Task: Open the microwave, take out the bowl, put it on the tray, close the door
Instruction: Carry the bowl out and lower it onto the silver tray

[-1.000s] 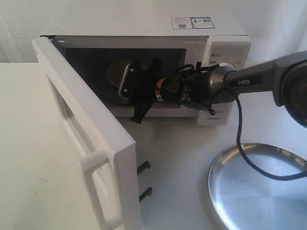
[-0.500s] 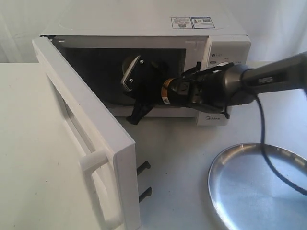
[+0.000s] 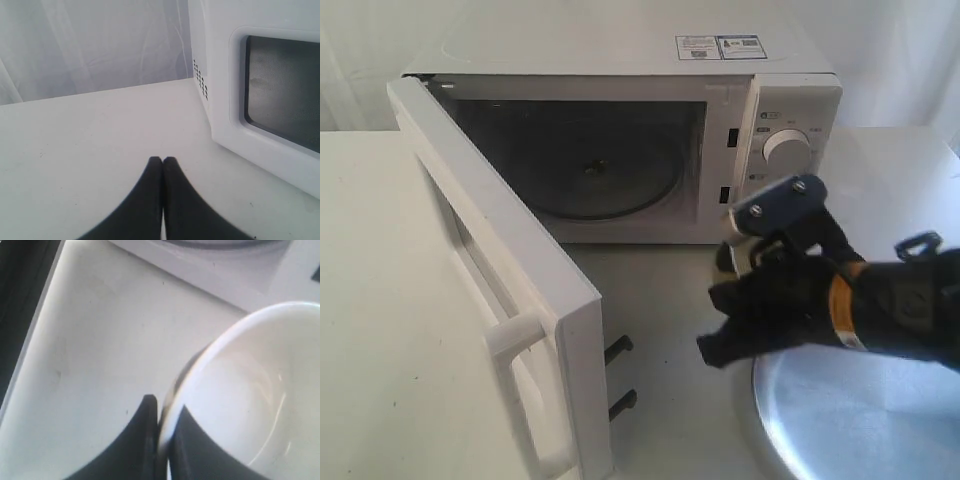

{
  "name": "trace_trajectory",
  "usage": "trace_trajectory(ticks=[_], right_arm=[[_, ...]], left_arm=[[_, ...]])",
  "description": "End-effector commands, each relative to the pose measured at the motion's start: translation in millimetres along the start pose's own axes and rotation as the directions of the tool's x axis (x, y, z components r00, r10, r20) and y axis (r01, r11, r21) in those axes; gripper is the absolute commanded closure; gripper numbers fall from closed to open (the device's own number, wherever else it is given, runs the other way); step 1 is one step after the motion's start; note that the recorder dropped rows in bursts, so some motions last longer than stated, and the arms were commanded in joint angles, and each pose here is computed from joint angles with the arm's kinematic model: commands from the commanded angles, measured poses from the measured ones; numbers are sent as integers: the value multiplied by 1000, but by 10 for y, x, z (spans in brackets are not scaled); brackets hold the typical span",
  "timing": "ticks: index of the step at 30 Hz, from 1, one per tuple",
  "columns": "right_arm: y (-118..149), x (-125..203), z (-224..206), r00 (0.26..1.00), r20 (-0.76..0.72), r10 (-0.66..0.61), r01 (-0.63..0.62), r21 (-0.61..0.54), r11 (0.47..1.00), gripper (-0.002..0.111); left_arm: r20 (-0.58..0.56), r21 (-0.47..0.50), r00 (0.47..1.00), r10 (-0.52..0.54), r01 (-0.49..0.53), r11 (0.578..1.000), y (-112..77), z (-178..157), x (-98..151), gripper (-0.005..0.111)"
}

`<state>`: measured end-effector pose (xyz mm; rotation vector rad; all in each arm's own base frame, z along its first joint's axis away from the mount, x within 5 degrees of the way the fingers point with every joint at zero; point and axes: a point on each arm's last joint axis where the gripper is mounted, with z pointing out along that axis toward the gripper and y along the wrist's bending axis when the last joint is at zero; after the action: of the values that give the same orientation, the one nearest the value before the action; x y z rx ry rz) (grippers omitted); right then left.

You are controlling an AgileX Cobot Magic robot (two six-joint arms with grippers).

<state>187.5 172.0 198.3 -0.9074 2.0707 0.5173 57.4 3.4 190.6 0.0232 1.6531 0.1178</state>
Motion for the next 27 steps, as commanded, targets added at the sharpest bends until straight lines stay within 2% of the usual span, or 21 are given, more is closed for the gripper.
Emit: trace_trajectory(ticks=[1,4,10,20,27], right_arm=[[18,385,-366,999,-32,31,-29,60,998,108],[-48,617,-518,991,-89,99,-82,177,981,108],[-165,884,-636,966,-196,171,-94,349,932,108],[-97,829,-603,976,-149,157,-113,267,957,108],[-146,882,-485,958,-249,145,-67,297,953,108]], left_arm=[[4,3,1000,-4,4,1000,-1,-3,-10,107],[4,3,1000,-4,4,1000,-1,-3,-10,107],[4,3,1000,-4,4,1000,-1,-3,-10,107],[4,3,1000,-4,4,1000,-1,-3,-10,107],[4,3,1000,-4,4,1000,-1,-3,-10,107]])
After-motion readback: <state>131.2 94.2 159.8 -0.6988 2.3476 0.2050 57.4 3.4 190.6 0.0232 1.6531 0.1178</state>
